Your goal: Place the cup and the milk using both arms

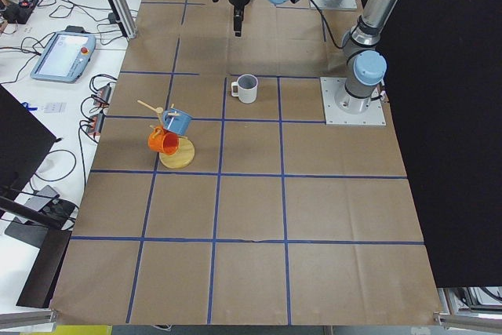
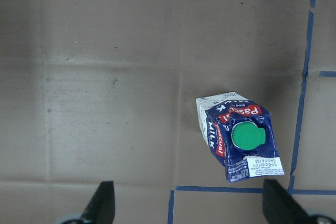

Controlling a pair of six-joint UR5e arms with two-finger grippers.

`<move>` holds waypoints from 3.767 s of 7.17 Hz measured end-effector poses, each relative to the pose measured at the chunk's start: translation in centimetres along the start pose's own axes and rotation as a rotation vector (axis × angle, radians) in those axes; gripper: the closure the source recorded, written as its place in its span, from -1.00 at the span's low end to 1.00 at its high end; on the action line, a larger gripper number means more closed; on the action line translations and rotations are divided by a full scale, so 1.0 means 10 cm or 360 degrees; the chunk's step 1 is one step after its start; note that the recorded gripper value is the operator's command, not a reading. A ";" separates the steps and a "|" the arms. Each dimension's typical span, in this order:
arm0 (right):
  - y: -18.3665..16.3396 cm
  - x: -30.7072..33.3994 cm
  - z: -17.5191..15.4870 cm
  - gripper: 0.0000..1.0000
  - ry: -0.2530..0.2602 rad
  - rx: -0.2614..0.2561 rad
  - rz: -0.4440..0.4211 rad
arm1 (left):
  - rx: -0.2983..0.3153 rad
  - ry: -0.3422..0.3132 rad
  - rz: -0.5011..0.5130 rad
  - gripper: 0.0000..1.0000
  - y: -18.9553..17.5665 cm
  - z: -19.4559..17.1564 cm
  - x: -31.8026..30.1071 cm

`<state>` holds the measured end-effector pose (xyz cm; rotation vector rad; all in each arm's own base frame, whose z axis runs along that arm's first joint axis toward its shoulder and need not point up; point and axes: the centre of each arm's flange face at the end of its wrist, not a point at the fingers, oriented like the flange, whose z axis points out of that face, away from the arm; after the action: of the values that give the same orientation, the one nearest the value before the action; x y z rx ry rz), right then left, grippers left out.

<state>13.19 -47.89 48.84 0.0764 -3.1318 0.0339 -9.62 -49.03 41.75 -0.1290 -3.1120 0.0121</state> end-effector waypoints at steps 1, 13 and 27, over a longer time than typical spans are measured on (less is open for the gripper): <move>0.00 0.00 0.00 -1.00 0.0000 0.0000 0.0000 | -0.0024 0.0005 0.0022 -0.99 0.03 0.21 -0.27; 0.01 0.00 0.03 -1.00 -0.0004 -0.0009 0.0000 | -0.0079 0.0023 -0.0077 -0.36 0.21 1.58 -1.15; 0.01 0.00 0.06 -1.00 -0.0006 -0.0019 -0.0003 | 0.0042 -0.0003 -0.0041 1.00 -0.56 1.12 -0.62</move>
<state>13.23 -47.77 48.22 0.0790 -3.1357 0.0150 -4.17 -55.25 30.44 -0.0885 -3.1134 0.0530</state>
